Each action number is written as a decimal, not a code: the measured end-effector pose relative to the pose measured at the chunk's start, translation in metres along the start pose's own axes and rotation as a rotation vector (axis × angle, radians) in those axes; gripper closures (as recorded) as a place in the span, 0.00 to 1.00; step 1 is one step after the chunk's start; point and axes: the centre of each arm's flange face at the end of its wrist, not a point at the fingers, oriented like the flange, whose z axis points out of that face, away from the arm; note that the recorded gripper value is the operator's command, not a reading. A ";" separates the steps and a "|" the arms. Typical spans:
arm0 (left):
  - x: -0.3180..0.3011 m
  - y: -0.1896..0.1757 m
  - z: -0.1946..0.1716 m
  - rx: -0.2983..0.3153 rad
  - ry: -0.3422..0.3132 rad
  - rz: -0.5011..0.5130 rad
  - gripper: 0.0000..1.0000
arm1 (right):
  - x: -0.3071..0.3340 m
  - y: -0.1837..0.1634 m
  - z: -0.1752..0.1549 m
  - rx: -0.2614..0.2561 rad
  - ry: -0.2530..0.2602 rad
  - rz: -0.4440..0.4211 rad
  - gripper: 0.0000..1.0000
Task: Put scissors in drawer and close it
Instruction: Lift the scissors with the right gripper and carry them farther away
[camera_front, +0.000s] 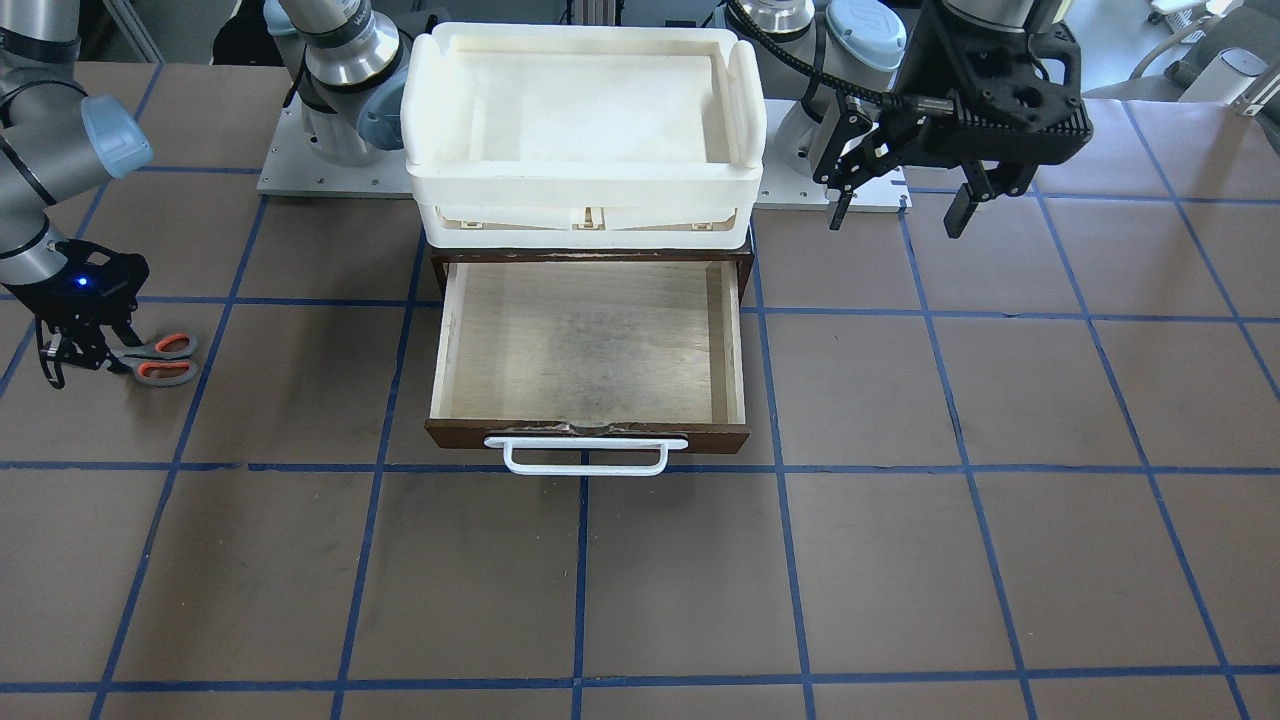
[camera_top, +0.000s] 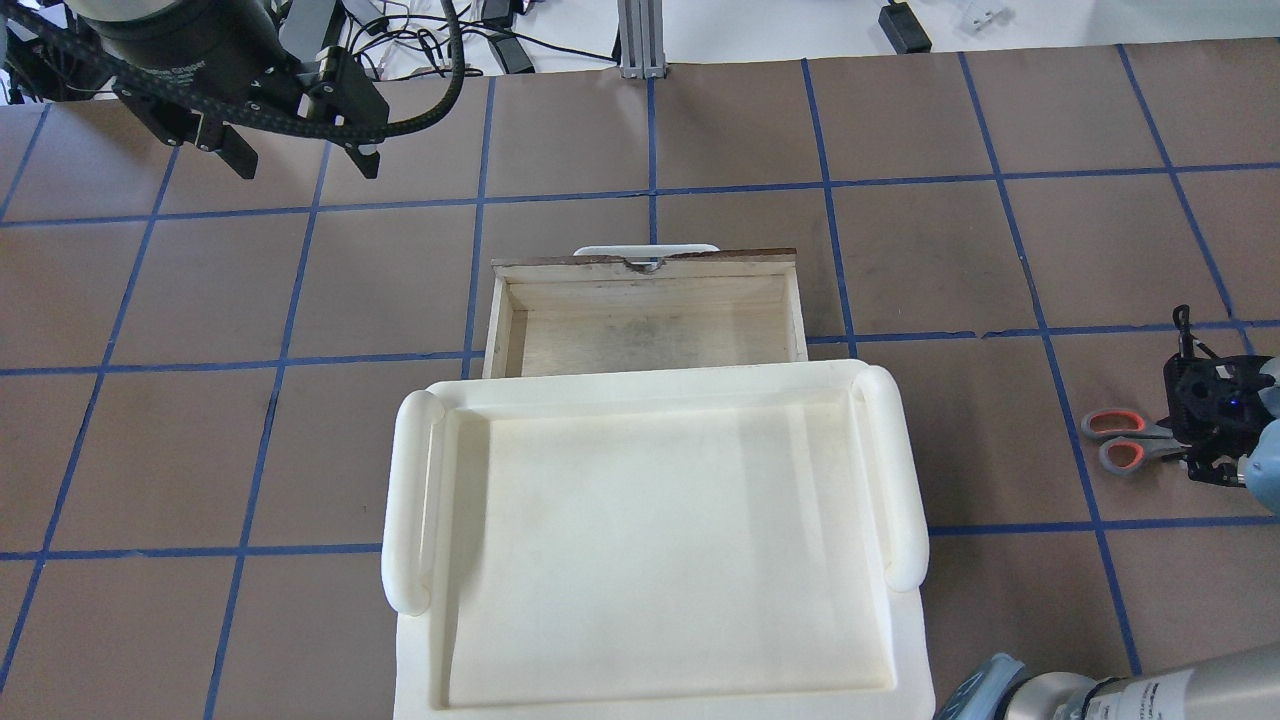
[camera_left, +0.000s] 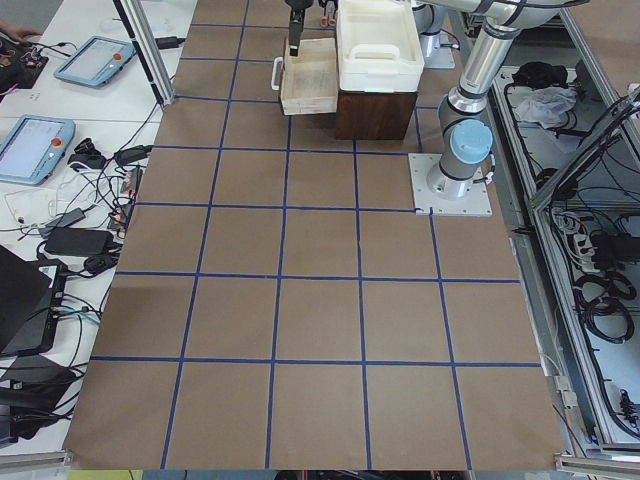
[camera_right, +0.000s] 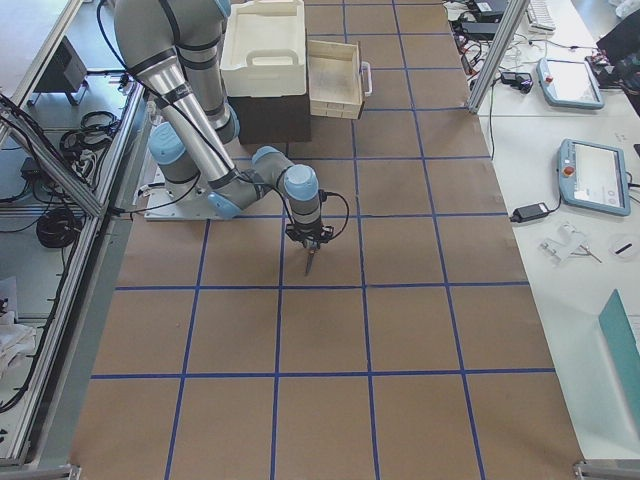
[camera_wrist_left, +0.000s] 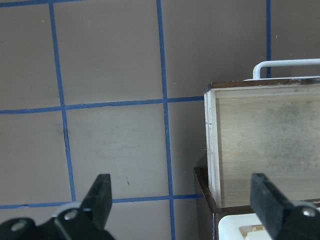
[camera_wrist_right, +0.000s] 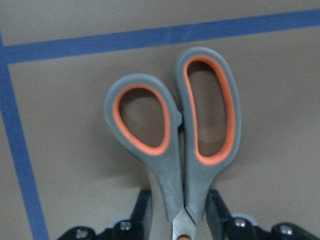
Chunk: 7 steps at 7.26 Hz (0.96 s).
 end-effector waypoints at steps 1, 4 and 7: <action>0.000 0.000 0.000 0.000 0.000 -0.002 0.00 | 0.000 0.000 0.000 -0.001 -0.001 0.001 0.74; 0.000 0.001 0.000 0.001 0.000 -0.002 0.00 | 0.002 0.003 -0.003 -0.012 -0.003 0.008 0.78; 0.000 0.001 -0.001 0.002 0.000 -0.003 0.00 | 0.027 0.022 -0.030 -0.019 -0.004 0.009 0.81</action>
